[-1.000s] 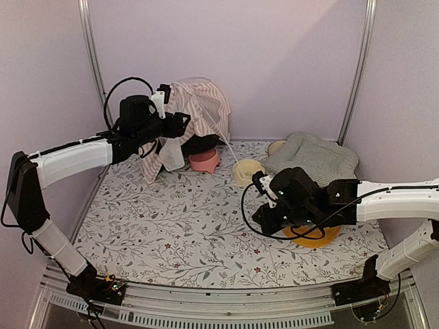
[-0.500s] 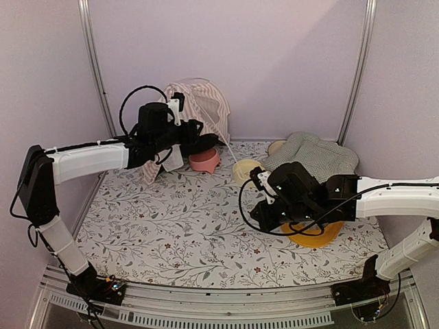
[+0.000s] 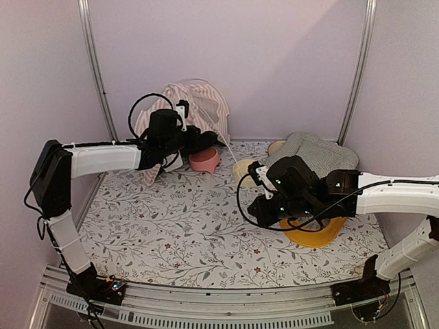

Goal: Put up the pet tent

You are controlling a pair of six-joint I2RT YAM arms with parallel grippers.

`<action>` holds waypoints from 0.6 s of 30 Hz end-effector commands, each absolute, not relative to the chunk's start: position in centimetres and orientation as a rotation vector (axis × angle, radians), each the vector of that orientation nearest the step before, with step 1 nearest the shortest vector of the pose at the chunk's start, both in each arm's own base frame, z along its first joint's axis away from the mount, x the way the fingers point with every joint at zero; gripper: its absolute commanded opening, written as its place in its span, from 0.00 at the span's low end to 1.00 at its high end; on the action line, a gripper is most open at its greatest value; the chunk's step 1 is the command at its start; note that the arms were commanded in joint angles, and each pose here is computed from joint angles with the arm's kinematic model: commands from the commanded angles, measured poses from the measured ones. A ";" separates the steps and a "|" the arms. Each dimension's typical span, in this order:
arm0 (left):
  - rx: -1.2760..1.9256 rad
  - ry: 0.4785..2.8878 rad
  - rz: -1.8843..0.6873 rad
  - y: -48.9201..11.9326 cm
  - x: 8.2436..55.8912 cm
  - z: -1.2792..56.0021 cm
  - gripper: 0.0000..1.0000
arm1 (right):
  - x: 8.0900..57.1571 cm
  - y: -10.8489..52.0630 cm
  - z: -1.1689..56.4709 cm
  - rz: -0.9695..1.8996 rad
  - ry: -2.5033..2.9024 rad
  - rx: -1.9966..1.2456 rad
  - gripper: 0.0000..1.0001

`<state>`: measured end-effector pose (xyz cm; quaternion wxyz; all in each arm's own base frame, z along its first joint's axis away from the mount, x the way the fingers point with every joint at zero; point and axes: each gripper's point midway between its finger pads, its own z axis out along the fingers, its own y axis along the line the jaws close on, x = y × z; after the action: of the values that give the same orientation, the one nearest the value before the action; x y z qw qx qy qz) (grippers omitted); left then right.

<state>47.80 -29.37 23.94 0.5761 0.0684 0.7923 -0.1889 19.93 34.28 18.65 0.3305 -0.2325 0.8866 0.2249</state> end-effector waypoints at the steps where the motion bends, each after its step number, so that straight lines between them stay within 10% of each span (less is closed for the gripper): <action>1: 0.196 1.726 -0.511 -30.7 47.2 28.5 0.00 | 20.6 35.8 21.3 0.649 2.254 -0.593 0.00; 18: 0.748 1.543 -0.795 -37.4 21.9 23.6 0.00 | 20.4 38.2 21.0 0.746 2.309 -0.563 0.00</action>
<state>26.79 -35.10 24.30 0.6022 0.2670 0.6945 -0.2894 19.16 36.68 18.94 0.2932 -0.2421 0.8896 0.2532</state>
